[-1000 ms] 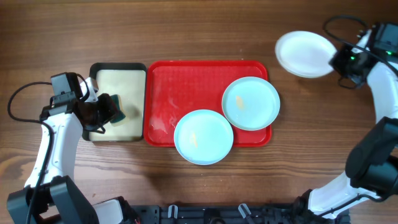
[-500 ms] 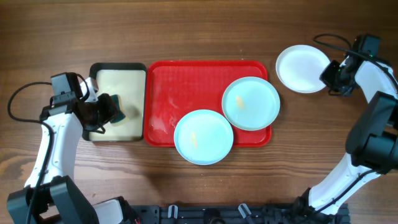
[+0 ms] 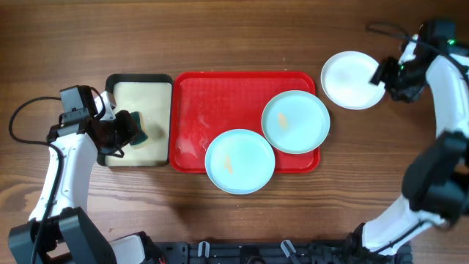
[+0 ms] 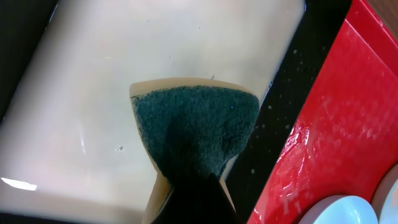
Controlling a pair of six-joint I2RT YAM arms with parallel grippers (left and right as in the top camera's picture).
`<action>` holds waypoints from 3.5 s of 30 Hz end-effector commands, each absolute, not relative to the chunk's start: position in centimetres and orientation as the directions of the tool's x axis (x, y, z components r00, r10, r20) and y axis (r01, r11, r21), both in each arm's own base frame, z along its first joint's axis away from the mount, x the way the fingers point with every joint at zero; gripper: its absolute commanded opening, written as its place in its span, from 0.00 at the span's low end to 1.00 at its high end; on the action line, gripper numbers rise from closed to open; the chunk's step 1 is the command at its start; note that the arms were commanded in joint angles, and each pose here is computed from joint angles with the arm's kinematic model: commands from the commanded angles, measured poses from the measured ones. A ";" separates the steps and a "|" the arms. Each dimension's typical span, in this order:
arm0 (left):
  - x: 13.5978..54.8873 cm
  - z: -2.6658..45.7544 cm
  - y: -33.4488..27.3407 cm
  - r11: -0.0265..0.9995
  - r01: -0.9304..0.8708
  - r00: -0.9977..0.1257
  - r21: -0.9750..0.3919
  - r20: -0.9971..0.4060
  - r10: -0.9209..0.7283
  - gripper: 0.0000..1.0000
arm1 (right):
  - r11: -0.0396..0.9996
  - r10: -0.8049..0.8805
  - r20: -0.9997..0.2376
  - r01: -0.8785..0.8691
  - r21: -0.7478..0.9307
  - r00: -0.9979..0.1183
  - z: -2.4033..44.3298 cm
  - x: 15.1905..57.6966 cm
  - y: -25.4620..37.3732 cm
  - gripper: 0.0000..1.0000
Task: Clean dirty plates on tray and stack at the side
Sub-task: 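Move the right gripper to the rim of the lower light-blue plate, then pinch the light-blue plate rim with the right gripper and tilt it up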
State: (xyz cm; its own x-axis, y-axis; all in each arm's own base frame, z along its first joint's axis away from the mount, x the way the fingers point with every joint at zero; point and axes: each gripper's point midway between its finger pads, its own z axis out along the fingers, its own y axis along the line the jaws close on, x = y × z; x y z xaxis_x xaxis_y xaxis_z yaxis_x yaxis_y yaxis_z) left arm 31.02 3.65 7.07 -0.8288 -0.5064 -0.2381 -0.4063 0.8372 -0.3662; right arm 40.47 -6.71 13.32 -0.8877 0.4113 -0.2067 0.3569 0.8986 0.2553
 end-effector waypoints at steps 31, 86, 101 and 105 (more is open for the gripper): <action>31.1 7.3 3.4 0.845 -0.387 -0.834 -0.369 -0.250 -0.491 0.04 | 0.967 -0.165 0.117 -0.137 0.213 -0.979 1.9 23.2 17.8 0.17; 31.1 7.3 3.5 0.845 -0.387 -0.834 -0.369 -0.252 -0.491 0.04 | 0.891 -0.296 -0.655 -0.449 0.074 -0.696 16.8 45.6 23.3 0.43; 31.7 7.5 3.7 0.849 -0.378 -0.827 -0.369 -0.277 -0.489 0.04 | 0.866 -0.377 -0.447 -0.480 0.139 -0.811 4.9 44.6 23.7 0.31; 31.6 7.5 3.7 0.849 -0.378 -0.827 -0.369 -0.276 -0.489 0.04 | 0.868 -0.383 -0.419 -0.476 0.142 -0.823 4.2 44.0 23.4 0.23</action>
